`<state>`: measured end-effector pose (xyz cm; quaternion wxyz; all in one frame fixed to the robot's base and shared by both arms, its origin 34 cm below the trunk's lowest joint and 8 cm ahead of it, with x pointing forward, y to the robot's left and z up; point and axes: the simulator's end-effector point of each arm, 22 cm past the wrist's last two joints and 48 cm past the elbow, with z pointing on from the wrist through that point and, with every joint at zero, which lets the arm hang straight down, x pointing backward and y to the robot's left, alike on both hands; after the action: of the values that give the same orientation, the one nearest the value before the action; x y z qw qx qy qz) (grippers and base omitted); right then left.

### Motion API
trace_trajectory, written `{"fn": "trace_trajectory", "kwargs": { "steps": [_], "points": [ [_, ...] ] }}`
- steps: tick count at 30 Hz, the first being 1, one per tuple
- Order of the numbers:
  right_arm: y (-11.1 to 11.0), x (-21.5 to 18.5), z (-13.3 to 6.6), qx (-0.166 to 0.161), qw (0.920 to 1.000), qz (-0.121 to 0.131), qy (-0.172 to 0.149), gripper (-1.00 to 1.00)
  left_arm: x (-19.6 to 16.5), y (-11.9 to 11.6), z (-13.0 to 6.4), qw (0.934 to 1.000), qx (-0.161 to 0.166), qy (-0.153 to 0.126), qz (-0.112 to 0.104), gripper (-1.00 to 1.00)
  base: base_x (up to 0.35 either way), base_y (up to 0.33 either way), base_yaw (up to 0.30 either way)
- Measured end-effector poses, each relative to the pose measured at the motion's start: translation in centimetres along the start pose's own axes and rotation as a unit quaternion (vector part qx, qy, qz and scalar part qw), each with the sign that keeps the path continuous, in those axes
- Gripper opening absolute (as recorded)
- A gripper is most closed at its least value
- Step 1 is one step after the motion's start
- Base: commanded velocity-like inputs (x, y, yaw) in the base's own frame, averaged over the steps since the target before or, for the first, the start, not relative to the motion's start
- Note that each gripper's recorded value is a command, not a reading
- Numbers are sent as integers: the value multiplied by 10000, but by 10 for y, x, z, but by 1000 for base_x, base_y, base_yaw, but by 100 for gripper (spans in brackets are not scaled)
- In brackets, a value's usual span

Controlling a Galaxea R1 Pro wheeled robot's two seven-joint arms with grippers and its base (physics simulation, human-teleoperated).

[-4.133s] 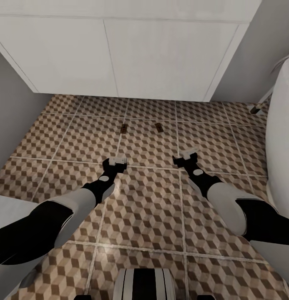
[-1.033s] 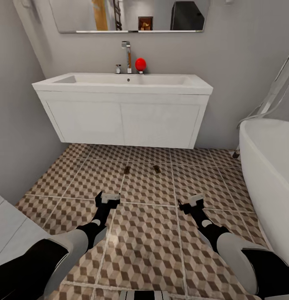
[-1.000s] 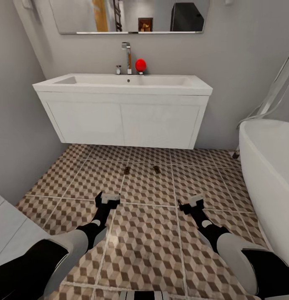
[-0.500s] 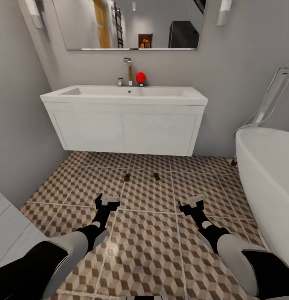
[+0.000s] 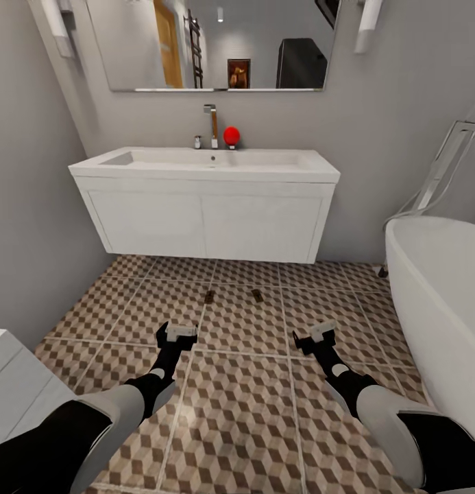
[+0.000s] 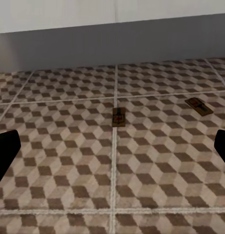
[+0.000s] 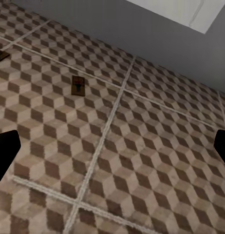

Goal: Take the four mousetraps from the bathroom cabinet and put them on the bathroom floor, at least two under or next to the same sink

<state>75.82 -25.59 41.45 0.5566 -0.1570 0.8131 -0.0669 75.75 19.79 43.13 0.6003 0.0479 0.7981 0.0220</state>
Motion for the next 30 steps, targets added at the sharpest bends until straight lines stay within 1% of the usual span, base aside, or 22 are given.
{"fn": "trace_trajectory", "kwargs": {
  "steps": [30],
  "points": [
    [-21,-63,-10,-5,10000,0,13,100,-60,5,-7,10000,14,62,-4,100,0,0,0]
  ]
}}
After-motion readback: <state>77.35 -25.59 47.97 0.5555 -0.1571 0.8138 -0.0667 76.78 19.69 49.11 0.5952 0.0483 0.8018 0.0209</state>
